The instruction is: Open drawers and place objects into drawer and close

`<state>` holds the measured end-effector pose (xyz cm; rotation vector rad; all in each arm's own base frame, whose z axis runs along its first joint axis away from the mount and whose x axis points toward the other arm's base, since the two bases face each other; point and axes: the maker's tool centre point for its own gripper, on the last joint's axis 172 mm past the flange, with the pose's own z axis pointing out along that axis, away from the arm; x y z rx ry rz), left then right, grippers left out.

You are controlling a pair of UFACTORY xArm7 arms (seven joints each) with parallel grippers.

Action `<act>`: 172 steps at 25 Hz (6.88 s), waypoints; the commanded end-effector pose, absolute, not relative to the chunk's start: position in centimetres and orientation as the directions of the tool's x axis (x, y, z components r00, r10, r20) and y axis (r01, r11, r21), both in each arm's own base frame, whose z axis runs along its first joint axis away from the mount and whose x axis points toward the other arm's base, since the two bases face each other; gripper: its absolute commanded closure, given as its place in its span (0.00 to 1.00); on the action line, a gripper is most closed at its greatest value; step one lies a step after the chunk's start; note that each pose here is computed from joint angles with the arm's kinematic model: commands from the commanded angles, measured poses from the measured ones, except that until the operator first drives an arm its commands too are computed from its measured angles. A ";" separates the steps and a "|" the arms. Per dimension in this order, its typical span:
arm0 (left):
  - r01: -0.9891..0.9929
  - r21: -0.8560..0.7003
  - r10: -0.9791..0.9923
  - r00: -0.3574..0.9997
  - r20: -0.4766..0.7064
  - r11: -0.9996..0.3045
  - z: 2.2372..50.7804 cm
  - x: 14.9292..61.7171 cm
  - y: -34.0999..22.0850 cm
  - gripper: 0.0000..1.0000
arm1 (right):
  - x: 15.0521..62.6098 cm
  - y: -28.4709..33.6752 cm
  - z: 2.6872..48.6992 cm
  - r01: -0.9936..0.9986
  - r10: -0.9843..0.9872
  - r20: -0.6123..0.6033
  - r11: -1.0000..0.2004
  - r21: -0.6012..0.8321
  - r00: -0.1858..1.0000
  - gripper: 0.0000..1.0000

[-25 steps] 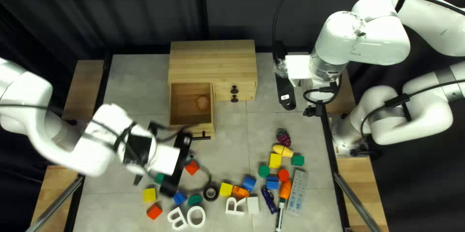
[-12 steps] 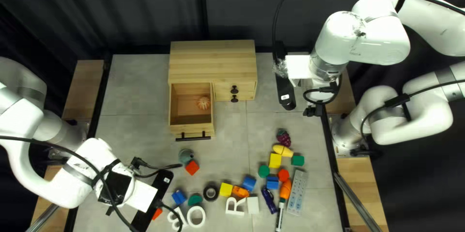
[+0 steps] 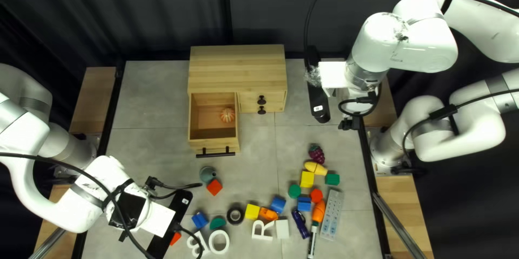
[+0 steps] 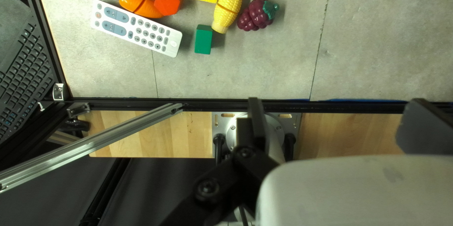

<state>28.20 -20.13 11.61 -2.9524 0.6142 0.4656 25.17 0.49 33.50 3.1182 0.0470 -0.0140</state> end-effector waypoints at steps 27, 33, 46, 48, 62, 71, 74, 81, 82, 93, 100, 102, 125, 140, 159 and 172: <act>-0.403 -0.026 -0.375 0.873 -0.313 -0.915 11.6 28.2 -20.1 0.00 | 24.7 -25.6 26.8 -0.140 -0.126 0.067 -0.949 0.281 0.990 0.00; -0.403 -0.026 -0.375 0.873 -0.313 -0.915 11.6 28.2 -20.1 0.00 | 24.7 -25.6 26.8 -0.140 -0.126 0.067 -0.949 0.281 0.990 0.00; -0.403 -0.026 -0.375 0.873 -0.313 -0.915 11.6 28.2 -20.1 0.00 | 24.7 -25.6 26.8 -0.140 -0.126 0.067 -0.949 0.281 0.990 0.00; -0.403 -0.026 -0.375 0.873 -0.313 -0.915 11.6 28.2 -20.1 0.00 | 24.7 -25.6 26.8 -0.140 -0.126 0.067 -0.949 0.281 0.990 0.00; -0.449 -0.019 -0.423 0.853 -0.307 -0.893 13.3 29.4 -20.9 0.00 | 24.7 -25.6 26.8 -0.140 -0.126 0.067 -0.949 0.281 0.990 0.00; -0.539 -0.085 -0.520 0.836 -0.173 -0.838 13.6 34.4 -24.1 0.00 | 24.7 -25.6 26.8 -0.140 -0.126 0.067 -0.949 0.281 0.990 0.00; -0.579 -0.120 -0.565 0.814 -0.134 -0.806 12.9 35.2 -24.7 0.00 | 24.7 -25.6 26.8 -0.140 -0.126 0.067 -0.949 0.281 0.990 0.00; -0.653 -0.165 -0.650 0.756 -0.076 -0.740 11.3 37.1 -27.1 0.00 | 24.7 -25.6 26.8 -0.140 -0.126 0.067 -0.949 0.281 0.990 0.00; -0.672 -0.166 -0.670 0.738 -0.078 -0.721 11.3 37.4 -27.4 0.00 | 24.7 -25.6 26.8 -0.140 -0.126 0.067 -0.949 0.281 0.990 0.00; -0.681 -0.062 -0.666 0.728 -0.164 -0.730 9.9 34.5 -25.6 0.00 | 24.7 -25.6 26.8 -0.140 -0.126 0.067 -0.949 0.281 0.990 0.00; -0.747 -0.024 -0.722 0.649 -0.241 -0.664 7.9 31.2 -24.7 0.00 | 24.7 -25.6 26.8 -0.140 -0.126 0.067 -0.949 0.281 0.990 0.00; -0.705 -0.010 -0.684 0.693 -0.228 -0.710 7.4 31.1 -24.3 0.00 | 24.7 -25.6 26.8 -0.140 -0.126 0.067 -0.949 0.281 0.990 0.00; -0.082 0.036 -0.086 0.990 -0.109 -0.996 5.1 30.7 -22.5 0.00 | 24.7 -25.6 26.8 -0.140 -0.126 0.067 -0.949 0.281 0.990 0.00; 0.037 0.027 0.035 0.995 -0.089 -0.999 3.2 31.2 -22.0 0.00 | 24.7 -25.6 26.8 -0.140 -0.126 0.067 -0.949 0.281 0.990 0.00; 0.084 0.056 0.081 0.995 -0.062 -0.995 3.1 32.3 -21.3 0.00 | 24.7 -25.6 26.8 -0.140 -0.126 0.067 -0.949 0.281 0.990 0.00; 0.084 0.072 0.080 0.995 -0.054 -0.994 2.6 32.2 -21.1 0.24 | 24.7 -25.6 26.8 -0.140 -0.126 0.067 -0.949 0.281 0.990 0.00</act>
